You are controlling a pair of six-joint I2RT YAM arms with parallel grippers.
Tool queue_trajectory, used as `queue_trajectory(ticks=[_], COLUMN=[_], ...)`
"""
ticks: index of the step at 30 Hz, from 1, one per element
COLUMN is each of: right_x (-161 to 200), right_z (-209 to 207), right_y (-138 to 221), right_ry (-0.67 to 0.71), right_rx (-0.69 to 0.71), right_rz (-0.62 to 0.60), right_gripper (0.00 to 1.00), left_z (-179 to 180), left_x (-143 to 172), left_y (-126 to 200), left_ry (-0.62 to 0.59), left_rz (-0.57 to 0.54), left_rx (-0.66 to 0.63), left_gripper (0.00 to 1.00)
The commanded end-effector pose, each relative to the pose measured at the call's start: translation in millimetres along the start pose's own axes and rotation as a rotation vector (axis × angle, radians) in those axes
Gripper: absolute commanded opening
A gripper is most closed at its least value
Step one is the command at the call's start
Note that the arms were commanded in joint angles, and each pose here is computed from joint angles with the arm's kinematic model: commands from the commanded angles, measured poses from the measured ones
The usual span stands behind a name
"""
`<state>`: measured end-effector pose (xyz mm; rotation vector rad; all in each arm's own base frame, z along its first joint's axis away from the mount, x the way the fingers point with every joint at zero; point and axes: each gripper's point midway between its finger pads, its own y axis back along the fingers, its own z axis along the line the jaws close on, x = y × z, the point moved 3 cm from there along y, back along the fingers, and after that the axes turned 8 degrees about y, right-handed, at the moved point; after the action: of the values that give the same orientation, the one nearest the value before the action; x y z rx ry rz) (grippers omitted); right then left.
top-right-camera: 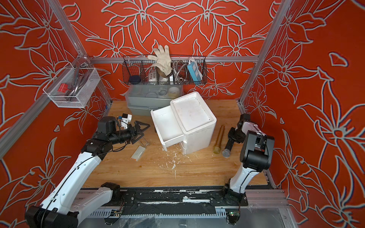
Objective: Take the microphone out of the drawer
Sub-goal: Place the microphone at the center of the board.
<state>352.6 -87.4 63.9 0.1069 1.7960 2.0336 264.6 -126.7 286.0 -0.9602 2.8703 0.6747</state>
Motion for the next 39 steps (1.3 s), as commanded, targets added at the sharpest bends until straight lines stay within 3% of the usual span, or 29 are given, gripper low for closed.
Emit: queue_trajectory(ticks=[1, 8, 22, 23, 26, 34, 39], right_x=[-1.4, -2.8, -6.8, -8.6, -13.8, -27.1, -31.4], right_z=[-0.5, 1.3, 7.8, 8.6, 10.2, 24.6, 60.1], right_y=[-7.5, -9.6, 1.5, 6.6, 23.0, 91.1, 158.8], right_ry=[-0.002, -0.012, -0.021, -0.021, -0.022, -0.027, 0.031], right_rx=[-0.007, -0.023, -0.054, -0.054, -0.049, -0.078, -0.250], right_rz=[0.014, 0.012, -0.023, -0.036, -0.079, -0.254, -0.418], right_gripper=[0.01, 0.13, 0.61, 0.66, 0.98, 1.00, 1.00], left_z=[0.3, -0.1, 4.0, 4.6, 4.5, 9.7, 18.6], left_x=[1.7, 0.9, 3.2, 3.6, 3.5, 2.3, 1.8], left_y=[-0.9, -0.7, 0.8, 0.7, 0.8, 1.4, 3.5], left_ry=[0.000, 0.005, 0.011, 0.010, 0.009, -0.002, 0.001], left_rz=[0.005, -0.001, -0.007, -0.006, -0.007, -0.020, -0.045], left_rx=[0.006, 0.007, 0.000, -0.001, -0.001, -0.030, -0.066], left_gripper=[1.00, 1.00, 1.00, 1.00, 1.00, 1.00, 1.00])
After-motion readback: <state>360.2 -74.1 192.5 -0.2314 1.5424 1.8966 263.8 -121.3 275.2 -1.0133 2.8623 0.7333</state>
